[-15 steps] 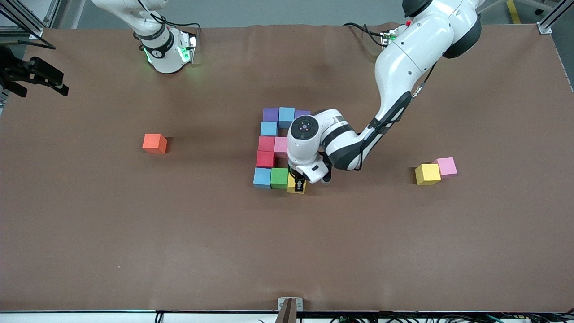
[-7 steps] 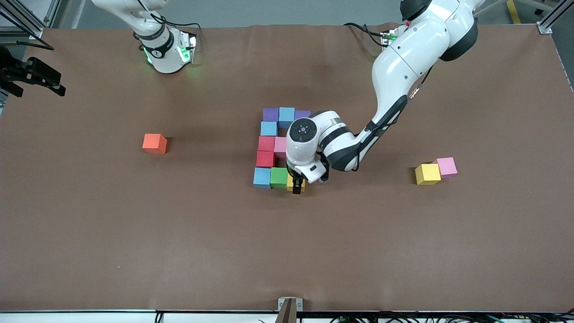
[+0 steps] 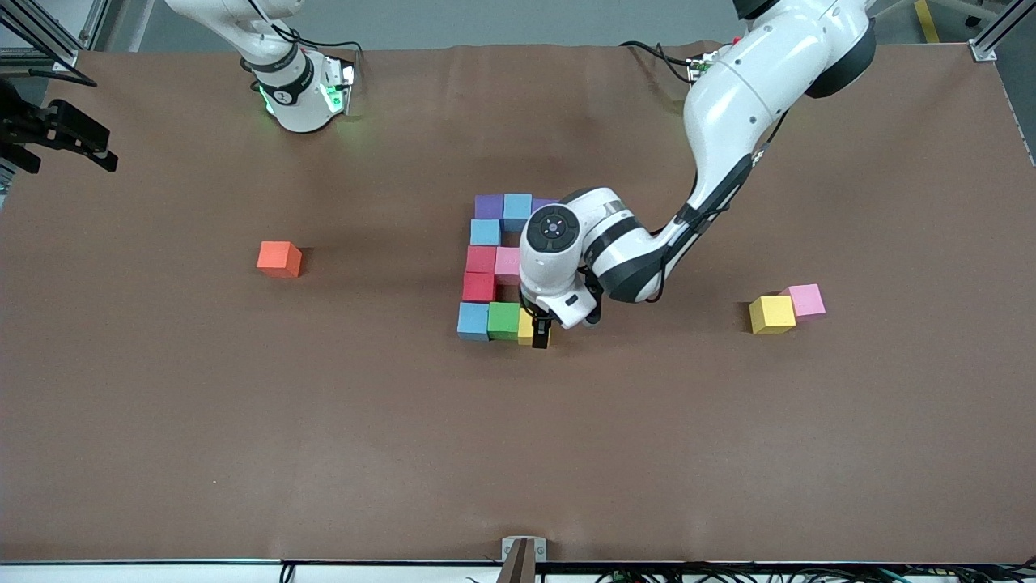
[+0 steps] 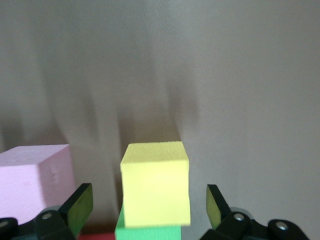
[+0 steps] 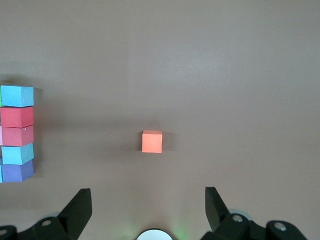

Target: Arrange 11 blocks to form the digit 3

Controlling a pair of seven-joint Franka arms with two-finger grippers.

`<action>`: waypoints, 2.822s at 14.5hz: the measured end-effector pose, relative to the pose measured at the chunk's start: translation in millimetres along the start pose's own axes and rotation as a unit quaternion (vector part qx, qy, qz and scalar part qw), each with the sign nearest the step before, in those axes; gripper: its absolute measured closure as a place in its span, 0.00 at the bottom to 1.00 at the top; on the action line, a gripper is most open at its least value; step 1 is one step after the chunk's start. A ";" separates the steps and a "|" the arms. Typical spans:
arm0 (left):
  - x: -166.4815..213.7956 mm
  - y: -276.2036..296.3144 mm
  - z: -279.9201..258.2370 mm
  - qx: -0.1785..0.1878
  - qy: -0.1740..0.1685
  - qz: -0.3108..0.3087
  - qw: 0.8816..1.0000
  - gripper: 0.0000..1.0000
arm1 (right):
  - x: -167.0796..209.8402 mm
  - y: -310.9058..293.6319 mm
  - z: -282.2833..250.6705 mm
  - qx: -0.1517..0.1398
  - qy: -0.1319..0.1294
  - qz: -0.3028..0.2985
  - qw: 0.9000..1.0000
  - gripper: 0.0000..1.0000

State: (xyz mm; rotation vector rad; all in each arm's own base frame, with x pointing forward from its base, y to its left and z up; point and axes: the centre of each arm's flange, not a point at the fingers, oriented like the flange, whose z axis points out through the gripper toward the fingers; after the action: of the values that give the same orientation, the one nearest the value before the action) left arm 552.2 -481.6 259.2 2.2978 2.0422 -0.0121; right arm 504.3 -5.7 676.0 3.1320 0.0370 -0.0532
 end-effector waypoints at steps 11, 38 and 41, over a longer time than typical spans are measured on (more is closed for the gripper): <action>201.9 36.5 -116.0 0.051 0.009 0.376 0.925 0.00 | -0.1 -5.5 -1.0 -0.001 0.002 -0.005 1.000 0.00; 467.0 17.6 -269.4 0.046 0.006 0.581 0.813 0.00 | 1.0 -6.9 -0.5 -0.001 0.005 -0.007 1.000 0.00; 469.7 5.0 -294.3 0.035 0.017 0.578 0.815 0.00 | 1.1 -7.4 -0.5 -0.001 0.005 -0.007 1.000 0.00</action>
State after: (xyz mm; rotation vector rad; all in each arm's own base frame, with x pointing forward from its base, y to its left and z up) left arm 601.3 -0.1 529.3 3.1376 0.3454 0.0185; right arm 505.2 1.6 676.4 3.1299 0.0596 -0.0374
